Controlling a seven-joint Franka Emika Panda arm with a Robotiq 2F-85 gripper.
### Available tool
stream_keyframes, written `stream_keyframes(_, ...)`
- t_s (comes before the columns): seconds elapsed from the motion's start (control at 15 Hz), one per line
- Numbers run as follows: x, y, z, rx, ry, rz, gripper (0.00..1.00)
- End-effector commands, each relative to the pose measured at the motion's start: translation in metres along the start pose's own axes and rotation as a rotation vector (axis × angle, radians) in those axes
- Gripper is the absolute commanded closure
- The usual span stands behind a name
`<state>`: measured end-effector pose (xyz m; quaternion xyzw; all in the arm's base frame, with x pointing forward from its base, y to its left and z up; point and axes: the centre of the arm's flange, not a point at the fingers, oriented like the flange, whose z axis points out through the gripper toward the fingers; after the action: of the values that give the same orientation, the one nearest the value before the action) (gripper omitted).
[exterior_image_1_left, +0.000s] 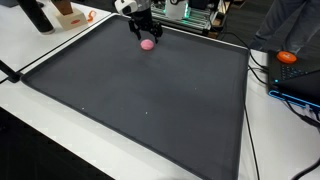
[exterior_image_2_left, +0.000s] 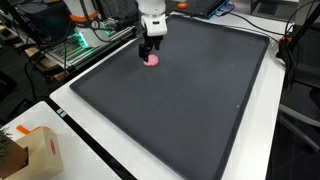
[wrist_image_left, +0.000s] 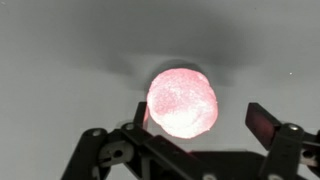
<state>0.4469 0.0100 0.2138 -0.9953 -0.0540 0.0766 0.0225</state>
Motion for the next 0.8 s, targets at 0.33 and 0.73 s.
stream_keyframes(0.33, -0.0054, 0.008, 0.0272, 0.014, 0.007, 0.012, 0.29)
stream_keyframes(0.73, -0.0048, 0.01, 0.0245, 0.012, 0.003, 0.013, 0.68)
